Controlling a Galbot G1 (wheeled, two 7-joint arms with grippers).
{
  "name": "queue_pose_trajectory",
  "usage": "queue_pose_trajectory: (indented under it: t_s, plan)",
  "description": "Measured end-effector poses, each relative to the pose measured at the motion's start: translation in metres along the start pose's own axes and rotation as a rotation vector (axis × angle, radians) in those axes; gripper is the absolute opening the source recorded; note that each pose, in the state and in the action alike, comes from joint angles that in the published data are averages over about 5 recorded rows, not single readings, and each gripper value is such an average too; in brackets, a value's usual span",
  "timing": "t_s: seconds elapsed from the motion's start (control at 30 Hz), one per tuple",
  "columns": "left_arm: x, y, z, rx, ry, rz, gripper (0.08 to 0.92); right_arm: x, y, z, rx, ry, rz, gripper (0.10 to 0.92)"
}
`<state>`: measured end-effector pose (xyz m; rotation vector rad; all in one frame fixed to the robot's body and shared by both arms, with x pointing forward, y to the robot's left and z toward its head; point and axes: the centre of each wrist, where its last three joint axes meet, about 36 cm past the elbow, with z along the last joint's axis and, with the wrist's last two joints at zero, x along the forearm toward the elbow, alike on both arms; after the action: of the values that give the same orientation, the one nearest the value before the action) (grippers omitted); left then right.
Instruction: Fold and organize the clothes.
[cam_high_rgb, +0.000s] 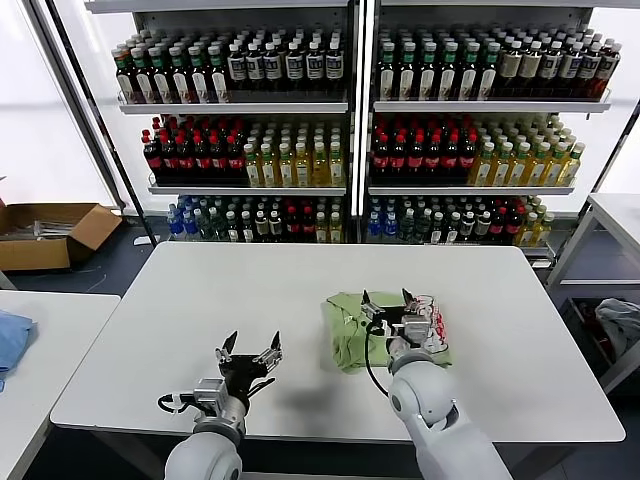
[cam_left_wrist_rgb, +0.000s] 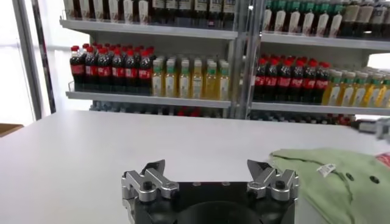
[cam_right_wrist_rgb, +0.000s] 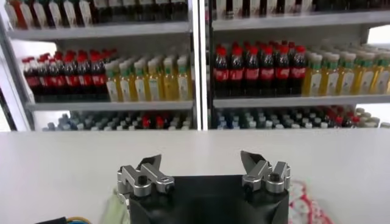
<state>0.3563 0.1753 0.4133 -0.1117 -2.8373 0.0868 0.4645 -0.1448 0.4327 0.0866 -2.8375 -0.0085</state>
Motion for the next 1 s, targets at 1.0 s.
queue_pose_trajectory:
  t_s: [1.0]
  plan:
    - [-0.001, 0.0, 0.0, 0.002, 0.013, 0.006, 0.823, -0.037, 0.02, 0.042, 0.005, 0.144, -0.006, 0.823]
